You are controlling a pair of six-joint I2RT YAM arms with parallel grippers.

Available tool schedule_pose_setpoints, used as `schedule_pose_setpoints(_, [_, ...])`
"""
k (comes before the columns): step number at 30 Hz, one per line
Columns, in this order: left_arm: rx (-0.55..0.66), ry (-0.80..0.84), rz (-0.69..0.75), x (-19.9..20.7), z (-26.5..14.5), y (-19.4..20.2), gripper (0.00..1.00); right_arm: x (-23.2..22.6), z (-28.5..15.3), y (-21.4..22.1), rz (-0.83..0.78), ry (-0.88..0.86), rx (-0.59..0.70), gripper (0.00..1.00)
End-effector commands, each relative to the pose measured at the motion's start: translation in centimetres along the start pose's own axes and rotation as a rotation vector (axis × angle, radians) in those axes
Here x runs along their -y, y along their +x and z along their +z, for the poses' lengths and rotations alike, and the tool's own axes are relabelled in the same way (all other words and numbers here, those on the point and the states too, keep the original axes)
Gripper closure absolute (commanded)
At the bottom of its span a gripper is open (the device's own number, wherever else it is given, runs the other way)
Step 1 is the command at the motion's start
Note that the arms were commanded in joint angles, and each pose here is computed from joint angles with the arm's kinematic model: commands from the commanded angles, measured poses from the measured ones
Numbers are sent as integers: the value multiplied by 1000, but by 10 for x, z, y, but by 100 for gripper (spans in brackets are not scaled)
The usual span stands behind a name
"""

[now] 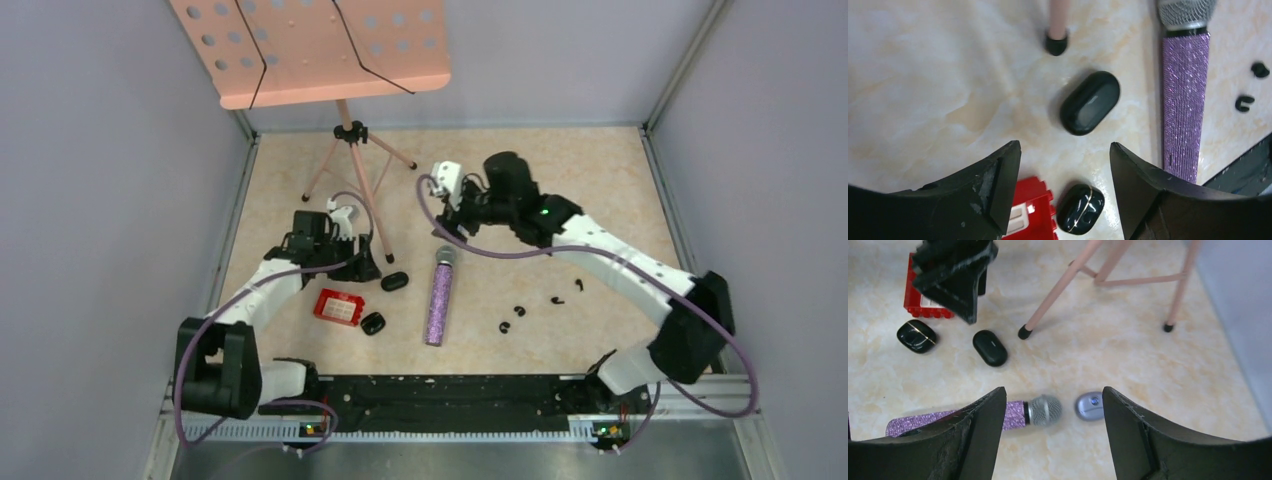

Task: Insert the wireless bluetooth earbuds into the charging case
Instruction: Pick up the charging case at the center of the board.

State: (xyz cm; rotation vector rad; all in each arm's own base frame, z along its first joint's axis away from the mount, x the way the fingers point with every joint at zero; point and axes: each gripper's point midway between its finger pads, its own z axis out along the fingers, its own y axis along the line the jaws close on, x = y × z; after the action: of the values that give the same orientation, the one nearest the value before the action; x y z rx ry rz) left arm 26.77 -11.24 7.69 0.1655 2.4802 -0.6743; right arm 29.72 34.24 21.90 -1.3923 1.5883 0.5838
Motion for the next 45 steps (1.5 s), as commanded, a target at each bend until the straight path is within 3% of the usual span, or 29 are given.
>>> schedule_pose_setpoints(1, [-13,125,211,34,18,-13,28,-7,-50,-2,31,25,8,30])
schedule_pose_setpoints(16, [-159,-9,192,26,56,-11,28,-13,-88,21,313,153,-23,30])
schedule_pose_setpoints(23, [-331,134,180,57,57,24,28,-10,-88,32,412,183,-48,30])
schedule_pose_setpoints(29, [-321,133,182,63,41,38,27,-9,-77,33,482,169,-47,30])
schedule_pose_setpoints(34, [-325,364,250,105,21,55,27,-14,-60,44,556,136,-65,30])
schedule_pose_setpoints(39, [-232,309,255,102,7,35,29,-16,-37,59,631,114,-99,37])
schedule_pose_setpoints(45, [135,-86,-53,53,-63,-40,25,-29,5,48,616,80,-146,42])
